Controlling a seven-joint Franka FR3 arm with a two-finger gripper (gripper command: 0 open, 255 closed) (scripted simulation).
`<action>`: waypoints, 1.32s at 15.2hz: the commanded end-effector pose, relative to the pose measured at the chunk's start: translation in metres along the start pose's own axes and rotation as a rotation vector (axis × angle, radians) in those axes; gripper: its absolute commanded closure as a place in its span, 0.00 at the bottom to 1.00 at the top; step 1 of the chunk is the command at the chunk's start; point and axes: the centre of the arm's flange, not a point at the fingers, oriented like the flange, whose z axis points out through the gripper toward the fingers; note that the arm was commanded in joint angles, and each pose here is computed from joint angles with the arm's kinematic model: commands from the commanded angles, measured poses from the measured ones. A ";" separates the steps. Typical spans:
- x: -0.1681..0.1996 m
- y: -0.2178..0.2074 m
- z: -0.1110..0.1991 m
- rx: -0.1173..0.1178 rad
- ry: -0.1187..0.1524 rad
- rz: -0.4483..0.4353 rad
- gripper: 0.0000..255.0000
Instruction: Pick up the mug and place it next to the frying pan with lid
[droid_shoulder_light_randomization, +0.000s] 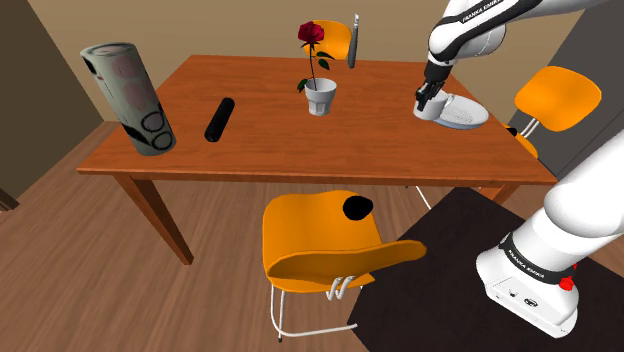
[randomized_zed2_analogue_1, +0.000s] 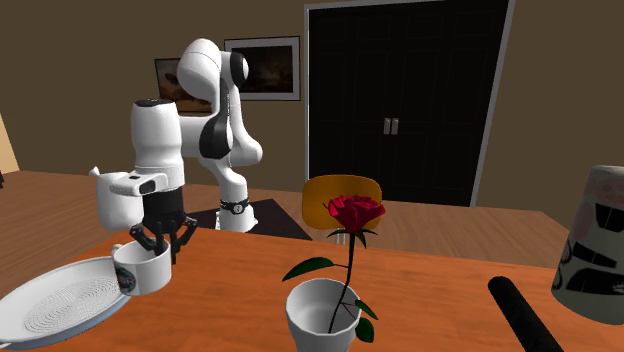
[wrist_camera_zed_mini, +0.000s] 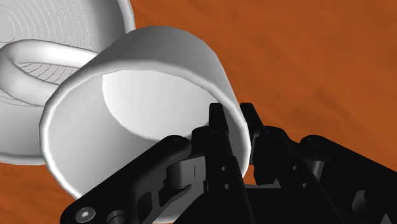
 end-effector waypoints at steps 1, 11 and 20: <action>-0.003 0.002 0.014 0.002 -0.009 0.005 1.00; -0.002 0.002 0.018 0.001 -0.009 0.005 0.00; -0.003 0.002 -0.032 0.002 -0.009 0.005 0.00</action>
